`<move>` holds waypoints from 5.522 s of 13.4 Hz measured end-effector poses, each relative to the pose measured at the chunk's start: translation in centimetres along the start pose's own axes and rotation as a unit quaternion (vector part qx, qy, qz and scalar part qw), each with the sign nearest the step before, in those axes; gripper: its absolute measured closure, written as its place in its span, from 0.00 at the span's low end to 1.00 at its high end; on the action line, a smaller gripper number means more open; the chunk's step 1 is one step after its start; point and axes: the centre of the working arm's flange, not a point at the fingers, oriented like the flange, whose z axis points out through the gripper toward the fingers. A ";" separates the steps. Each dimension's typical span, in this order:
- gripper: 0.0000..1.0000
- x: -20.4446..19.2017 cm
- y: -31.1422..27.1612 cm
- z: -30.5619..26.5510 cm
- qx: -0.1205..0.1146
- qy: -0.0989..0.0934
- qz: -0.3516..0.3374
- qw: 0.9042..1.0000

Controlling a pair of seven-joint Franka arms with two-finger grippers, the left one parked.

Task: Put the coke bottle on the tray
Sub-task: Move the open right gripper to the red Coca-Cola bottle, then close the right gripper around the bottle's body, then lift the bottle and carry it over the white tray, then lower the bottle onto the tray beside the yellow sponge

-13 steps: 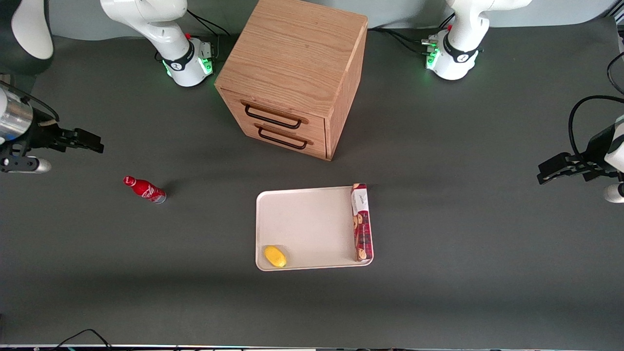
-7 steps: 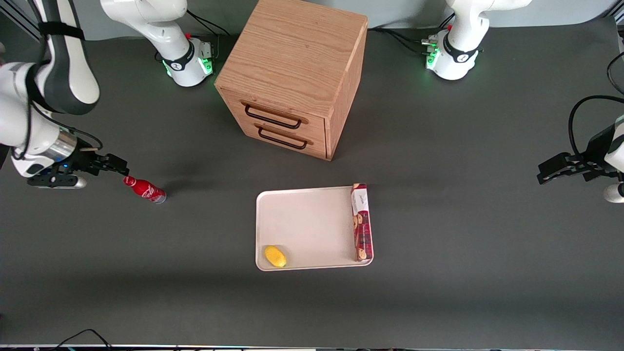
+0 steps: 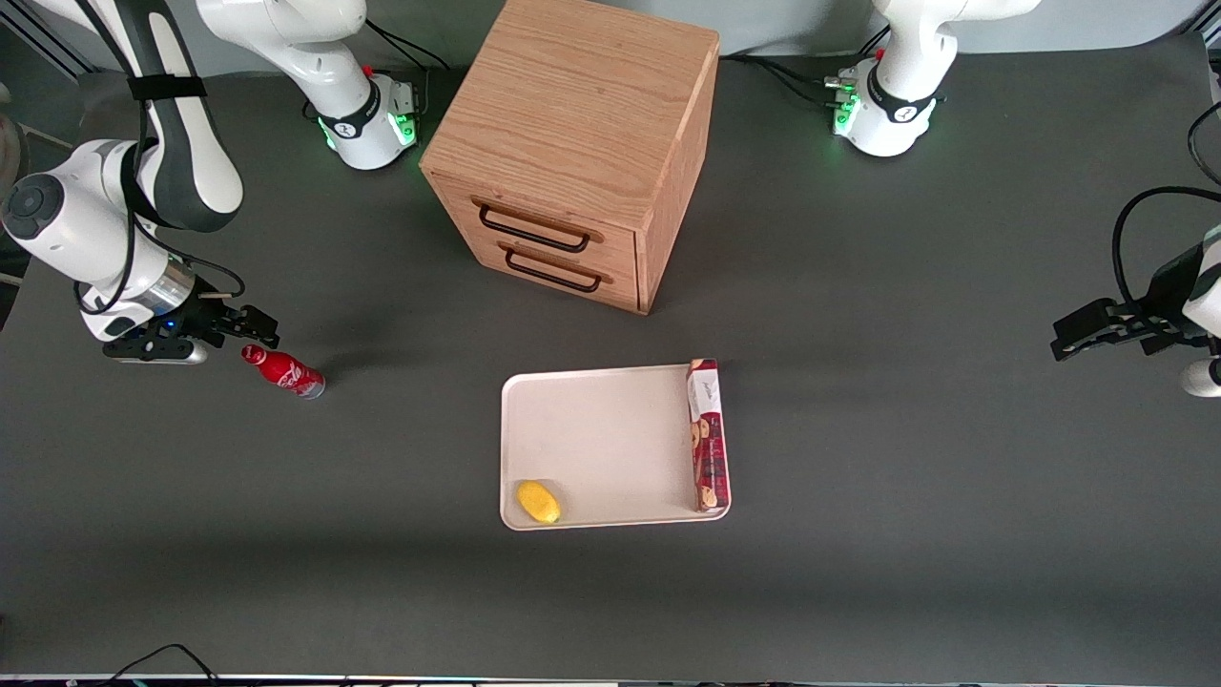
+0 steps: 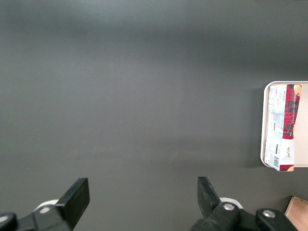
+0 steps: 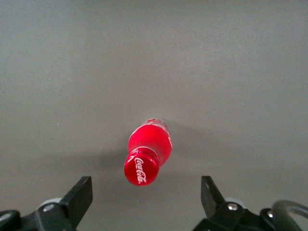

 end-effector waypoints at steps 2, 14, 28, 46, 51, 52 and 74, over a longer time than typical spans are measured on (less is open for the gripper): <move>0.00 0.2 0.0 0.2 -0.001 0.008 -0.002 1.000; 0.00 1.4 0.0 2.9 -0.001 0.014 -0.006 1.000; 0.68 3.8 -0.8 0.1 0.005 -0.006 -0.032 0.999; 0.68 6.4 -21.4 -23.5 -0.002 -0.074 -0.091 0.993; 0.68 5.7 -33.4 -17.3 -0.006 -0.041 -0.089 0.995; 0.68 6.3 -34.6 -15.1 -0.003 -0.038 -0.091 0.995; 0.68 10.8 -41.5 3.9 -0.001 -0.007 -0.079 0.997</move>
